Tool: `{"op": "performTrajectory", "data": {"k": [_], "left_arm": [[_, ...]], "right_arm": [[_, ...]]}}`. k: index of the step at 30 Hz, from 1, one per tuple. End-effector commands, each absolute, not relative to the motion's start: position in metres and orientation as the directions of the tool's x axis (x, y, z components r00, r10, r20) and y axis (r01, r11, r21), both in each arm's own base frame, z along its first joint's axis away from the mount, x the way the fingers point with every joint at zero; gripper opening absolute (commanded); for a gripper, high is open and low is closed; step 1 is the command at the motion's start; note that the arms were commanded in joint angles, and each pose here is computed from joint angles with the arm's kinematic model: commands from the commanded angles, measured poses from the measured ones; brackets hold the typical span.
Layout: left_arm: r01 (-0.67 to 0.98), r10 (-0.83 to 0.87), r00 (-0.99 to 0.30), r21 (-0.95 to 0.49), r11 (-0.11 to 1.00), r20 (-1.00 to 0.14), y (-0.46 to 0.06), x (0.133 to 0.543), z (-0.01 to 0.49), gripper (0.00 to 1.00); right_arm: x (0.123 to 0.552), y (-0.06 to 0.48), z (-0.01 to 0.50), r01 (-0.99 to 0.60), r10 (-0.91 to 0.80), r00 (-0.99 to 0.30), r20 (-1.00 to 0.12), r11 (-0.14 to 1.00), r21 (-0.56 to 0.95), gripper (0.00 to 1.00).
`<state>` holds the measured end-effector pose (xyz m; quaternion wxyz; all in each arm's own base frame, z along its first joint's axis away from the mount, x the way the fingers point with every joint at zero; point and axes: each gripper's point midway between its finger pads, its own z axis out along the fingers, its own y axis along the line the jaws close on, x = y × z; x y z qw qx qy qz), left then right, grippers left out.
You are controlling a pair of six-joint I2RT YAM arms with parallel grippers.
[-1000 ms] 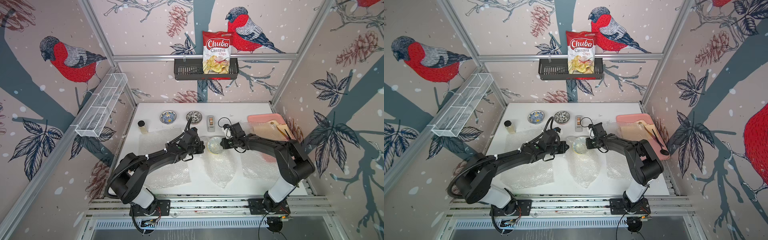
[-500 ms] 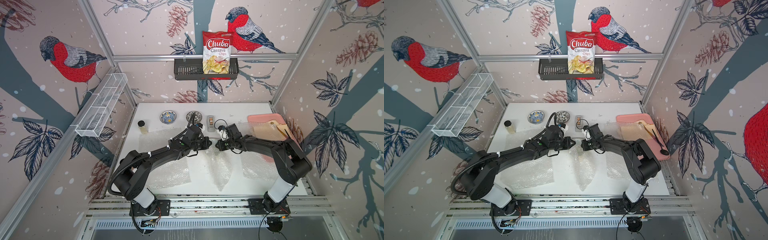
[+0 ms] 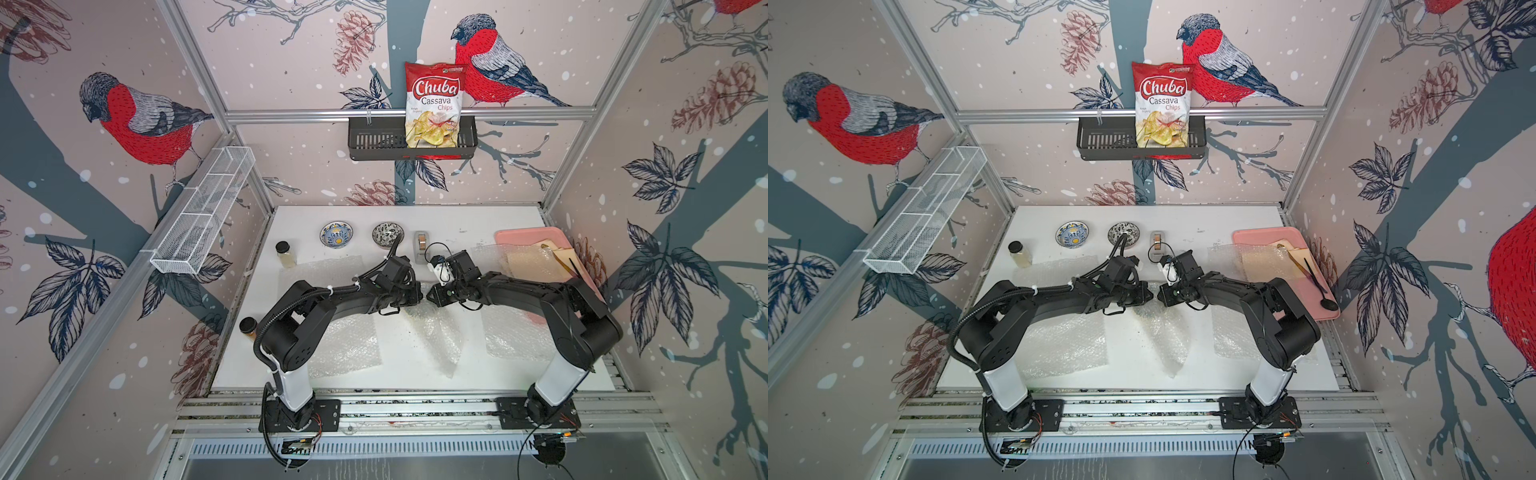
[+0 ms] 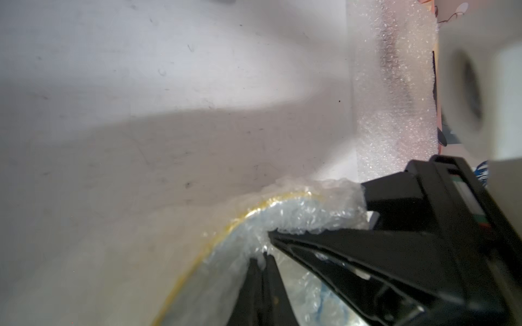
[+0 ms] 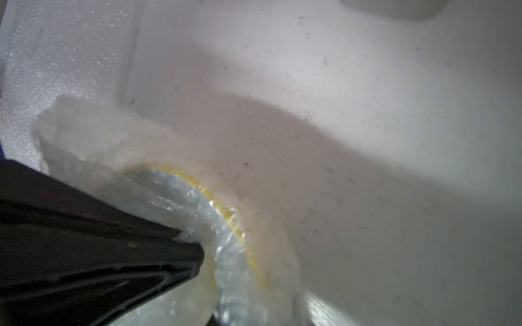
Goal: Wrap bowls in bubble wrap
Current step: Wrap the bowl in bubble wrap.
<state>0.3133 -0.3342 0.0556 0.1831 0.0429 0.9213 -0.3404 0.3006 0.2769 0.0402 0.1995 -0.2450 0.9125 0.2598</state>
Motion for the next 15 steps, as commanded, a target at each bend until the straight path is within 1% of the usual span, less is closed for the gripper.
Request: {"op": "performTrajectory", "data": {"k": [1,5,9,12,14,15], "left_arm": [[0.229,-0.057,-0.908,-0.608,0.76,-0.414,-0.338,0.324,0.059,0.04],[0.229,-0.05,-0.909,-0.595,0.77,-0.414,-0.336,0.324,0.055,0.04],[0.23,-0.039,-0.912,-0.586,0.777,-0.409,-0.335,0.322,0.052,0.04],[0.232,-0.038,-0.91,-0.585,0.777,-0.412,-0.334,0.322,0.054,0.04],[0.235,-0.036,-0.909,-0.582,0.778,-0.414,-0.334,0.322,0.053,0.05],[0.245,-0.042,-0.902,-0.589,0.77,-0.429,-0.339,0.328,0.062,0.05]], "right_arm": [[0.293,0.285,0.044,-0.582,-0.37,-0.79,-0.488,0.704,0.407,0.25],[0.296,0.282,0.054,-0.574,-0.35,-0.794,-0.497,0.699,0.425,0.45],[0.303,0.277,0.072,-0.562,-0.305,-0.798,-0.52,0.688,0.459,0.57],[0.306,0.276,0.089,-0.566,-0.267,-0.796,-0.544,0.647,0.51,0.65],[0.303,0.279,0.094,-0.579,-0.275,-0.792,-0.545,0.621,0.529,0.7],[0.301,0.28,0.093,-0.584,-0.287,-0.791,-0.54,0.617,0.527,0.71]]}}
